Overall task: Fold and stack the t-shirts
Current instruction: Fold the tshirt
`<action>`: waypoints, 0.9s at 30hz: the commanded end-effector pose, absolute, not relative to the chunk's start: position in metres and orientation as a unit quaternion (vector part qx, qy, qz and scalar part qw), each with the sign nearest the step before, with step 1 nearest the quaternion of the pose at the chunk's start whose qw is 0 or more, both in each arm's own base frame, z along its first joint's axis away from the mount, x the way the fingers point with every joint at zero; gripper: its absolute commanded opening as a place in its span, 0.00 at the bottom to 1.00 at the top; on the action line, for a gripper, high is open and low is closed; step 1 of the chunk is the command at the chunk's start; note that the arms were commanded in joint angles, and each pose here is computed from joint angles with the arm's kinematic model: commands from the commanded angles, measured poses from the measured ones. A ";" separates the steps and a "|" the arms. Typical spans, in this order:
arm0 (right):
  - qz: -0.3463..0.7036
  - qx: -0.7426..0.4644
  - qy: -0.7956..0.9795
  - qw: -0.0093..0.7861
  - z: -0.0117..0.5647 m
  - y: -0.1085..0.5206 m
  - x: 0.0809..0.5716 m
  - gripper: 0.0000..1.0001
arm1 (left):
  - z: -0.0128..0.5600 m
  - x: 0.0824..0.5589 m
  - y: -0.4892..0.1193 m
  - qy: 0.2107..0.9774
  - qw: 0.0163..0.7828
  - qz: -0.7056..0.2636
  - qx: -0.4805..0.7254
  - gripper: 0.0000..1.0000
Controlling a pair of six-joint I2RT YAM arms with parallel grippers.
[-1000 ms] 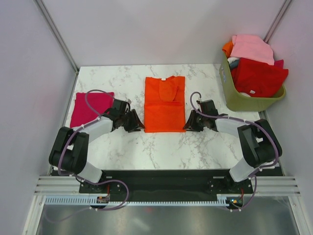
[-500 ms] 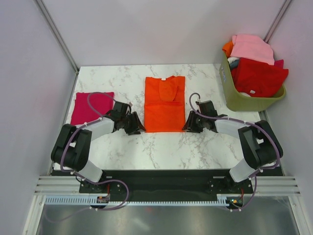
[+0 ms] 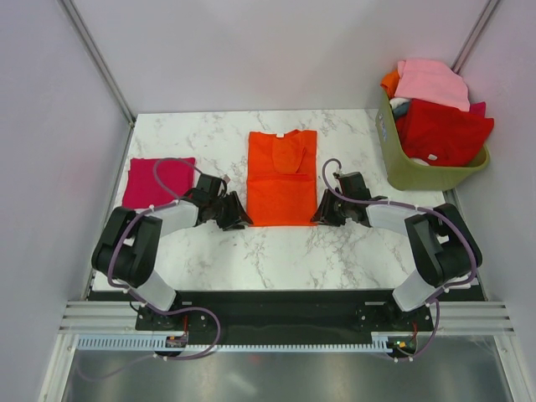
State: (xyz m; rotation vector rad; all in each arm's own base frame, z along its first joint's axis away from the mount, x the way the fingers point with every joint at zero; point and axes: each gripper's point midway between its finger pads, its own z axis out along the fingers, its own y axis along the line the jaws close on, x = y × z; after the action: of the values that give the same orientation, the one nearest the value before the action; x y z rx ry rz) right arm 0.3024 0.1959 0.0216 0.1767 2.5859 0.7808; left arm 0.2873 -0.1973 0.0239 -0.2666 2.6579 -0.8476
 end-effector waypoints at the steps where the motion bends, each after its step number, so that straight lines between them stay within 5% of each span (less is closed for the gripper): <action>1: 0.258 0.061 0.942 0.206 0.009 0.188 0.294 0.34 | 0.016 0.285 -0.199 0.937 0.162 -0.296 -0.095 0.44; 13: 0.269 0.060 0.940 0.201 0.007 0.193 0.293 0.30 | 0.002 0.295 -0.200 0.934 0.164 -0.290 -0.130 0.24; 16: 0.275 0.058 0.938 0.204 0.012 0.194 0.293 0.19 | 0.002 0.295 -0.199 0.934 0.171 -0.284 -0.135 0.09; 17: 0.277 0.058 0.937 0.206 0.014 0.194 0.293 0.02 | 0.003 0.294 -0.198 0.933 0.172 -0.284 -0.137 0.02; 27: 0.311 0.044 0.926 0.210 0.050 0.199 0.278 0.00 | 0.046 0.279 -0.196 0.922 0.202 -0.310 -0.114 0.02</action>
State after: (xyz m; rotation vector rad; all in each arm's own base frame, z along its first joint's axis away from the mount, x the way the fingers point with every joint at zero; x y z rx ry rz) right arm 0.2857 0.1955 0.0324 0.1632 2.5982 0.8164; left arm 0.2819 -0.1981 0.0303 -0.3375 2.6076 -0.8697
